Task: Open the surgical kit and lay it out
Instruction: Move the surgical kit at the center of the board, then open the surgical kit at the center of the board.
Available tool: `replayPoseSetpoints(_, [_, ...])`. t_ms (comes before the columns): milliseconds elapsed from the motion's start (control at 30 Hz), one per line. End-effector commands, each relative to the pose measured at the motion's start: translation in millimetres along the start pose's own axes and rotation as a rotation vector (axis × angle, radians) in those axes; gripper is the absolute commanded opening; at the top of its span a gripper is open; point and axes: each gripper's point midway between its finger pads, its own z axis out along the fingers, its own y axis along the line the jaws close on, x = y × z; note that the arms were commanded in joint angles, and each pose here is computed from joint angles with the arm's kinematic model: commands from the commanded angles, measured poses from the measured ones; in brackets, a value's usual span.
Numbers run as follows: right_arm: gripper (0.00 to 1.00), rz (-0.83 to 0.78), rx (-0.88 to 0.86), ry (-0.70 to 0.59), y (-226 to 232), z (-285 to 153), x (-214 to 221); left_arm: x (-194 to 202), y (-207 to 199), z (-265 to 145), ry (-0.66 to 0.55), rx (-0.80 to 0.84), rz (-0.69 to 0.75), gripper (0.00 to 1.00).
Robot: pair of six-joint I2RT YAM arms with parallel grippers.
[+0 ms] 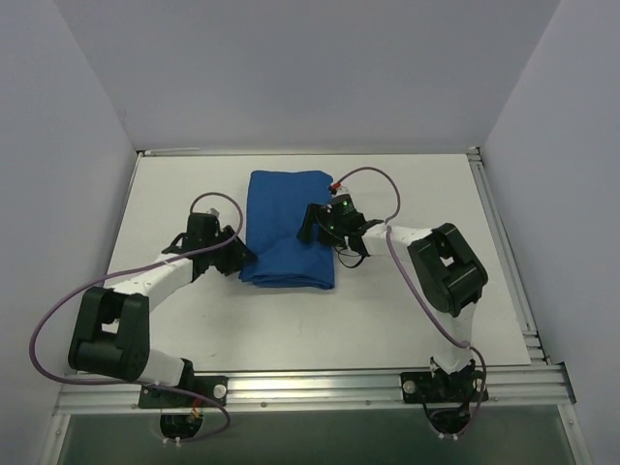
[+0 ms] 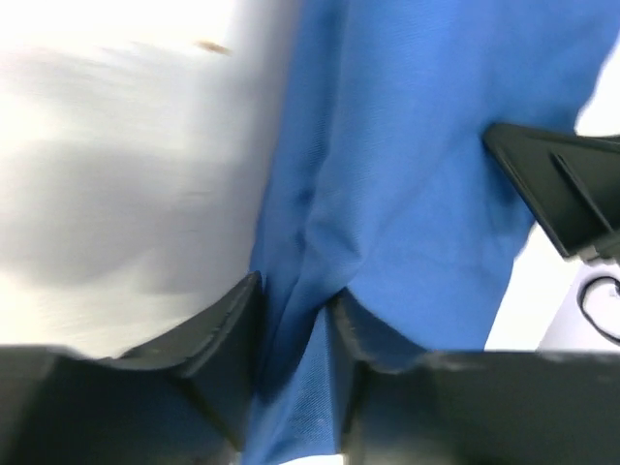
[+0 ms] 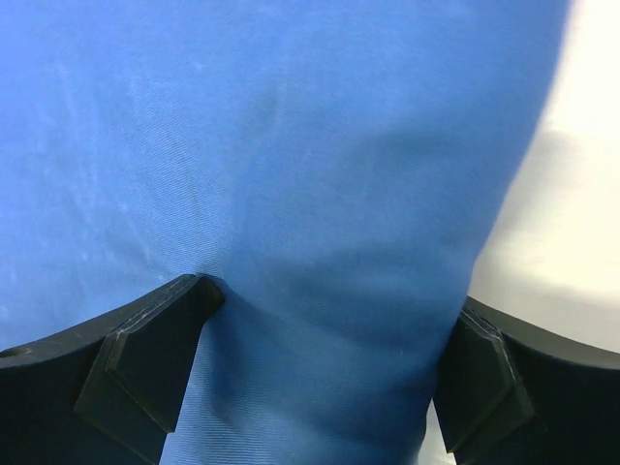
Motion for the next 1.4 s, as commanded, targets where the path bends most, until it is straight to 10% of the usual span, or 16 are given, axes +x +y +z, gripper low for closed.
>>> replayPoseSetpoints(0, [0.87, 0.012, 0.002, 0.126, 6.7, 10.6, 42.9, -4.9, 45.6, -15.0, 0.016, -0.156, -0.029, 0.52])
replayPoseSetpoints(233, [0.91, -0.053, 0.045, 0.099, 3.5, 7.5, 28.7, -25.1, 29.0, -25.0, 0.001, -0.089, 0.07, 0.82])
replayPoseSetpoints(500, [1.0, -0.089, 0.077, 0.046, -14.1, -32.6, -6.3, -50.0, -15.6, -28.3, -0.047, 0.077, 0.172, 0.86])
replayPoseSetpoints(767, [1.0, -0.076, 0.083, -0.005, -24.9, -61.9, -30.1, -60.0, -33.9, -8.9, -0.024, 0.138, 0.168, 0.6])
replayPoseSetpoints(933, [1.0, -0.064, 0.088, -0.031, -28.6, -70.0, -36.1, -61.6, -51.9, -5.8, -0.022, 0.157, 0.197, 0.06])
replayPoseSetpoints(1367, [1.0, 0.162, 0.286, -0.236, -125.8, -153.1, -103.8, 42.8, -280.7, -9.3, 0.062, 0.515, 0.687, 0.02])
